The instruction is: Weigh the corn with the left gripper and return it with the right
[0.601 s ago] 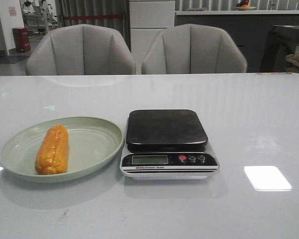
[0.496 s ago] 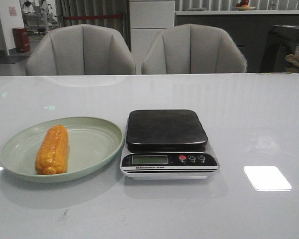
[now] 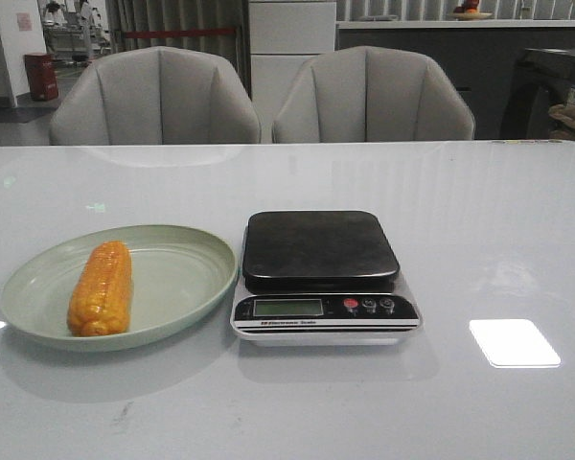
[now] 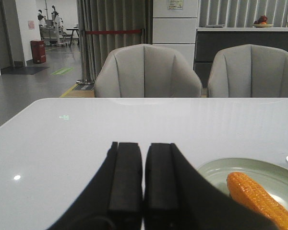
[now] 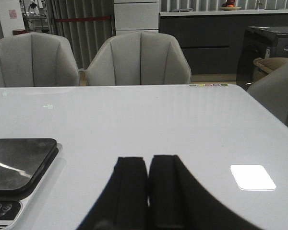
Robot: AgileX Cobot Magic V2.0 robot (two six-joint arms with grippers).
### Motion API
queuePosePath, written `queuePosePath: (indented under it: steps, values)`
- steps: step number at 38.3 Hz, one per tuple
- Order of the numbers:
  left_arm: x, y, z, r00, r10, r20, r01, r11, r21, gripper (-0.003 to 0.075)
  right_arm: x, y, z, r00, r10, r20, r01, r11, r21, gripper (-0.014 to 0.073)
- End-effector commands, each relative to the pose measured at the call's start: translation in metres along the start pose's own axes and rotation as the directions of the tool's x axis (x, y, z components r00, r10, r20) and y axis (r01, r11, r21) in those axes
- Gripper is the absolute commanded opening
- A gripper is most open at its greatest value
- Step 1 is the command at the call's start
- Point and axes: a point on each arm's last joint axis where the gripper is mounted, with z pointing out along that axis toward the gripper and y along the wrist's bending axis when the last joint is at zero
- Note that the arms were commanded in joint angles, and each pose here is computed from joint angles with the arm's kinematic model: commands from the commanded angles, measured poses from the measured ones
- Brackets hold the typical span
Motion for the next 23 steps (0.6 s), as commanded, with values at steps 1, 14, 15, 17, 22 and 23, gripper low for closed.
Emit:
queuePosePath:
  steps: [1,14,15,17,22,23]
  values:
    - [0.002,-0.001,-0.001,0.998,-0.017,0.063,0.016,1.0,0.012,0.0113,-0.005,0.0,-0.001,0.995,-0.02,0.095,0.02,1.0,0.004,0.0154]
    - [-0.008,-0.002,-0.002,0.983,-0.031,0.181,0.025,0.999,0.034,0.0113,-0.005,0.0,-0.001,0.995,-0.02,0.095,0.02,1.0,0.004,0.0154]
    - [-0.013,-0.003,-0.003,0.972,-0.042,0.23,0.033,0.999,0.043,0.0113,-0.005,0.0,-0.001,0.995,-0.02,0.095,0.02,1.0,0.004,0.0154]
    - [-0.021,-0.004,-0.005,0.95,-0.045,0.31,0.029,0.998,0.057,0.0113,-0.005,0.0,-0.001,0.995,-0.02,0.095,0.02,1.0,0.004,0.0154]
    - [-0.042,-0.005,-0.007,0.939,-0.044,0.342,0.026,0.998,0.059,0.0113,-0.005,0.0,-0.001,0.995,-0.02,0.095,0.02,1.0,0.004,0.0154]
    - [-0.048,-0.004,-0.006,0.947,-0.043,0.319,0.027,0.998,0.053,0.0113,-0.005,0.0,-0.001,0.995,-0.02,0.095,0.02,1.0,0.004,0.0154]
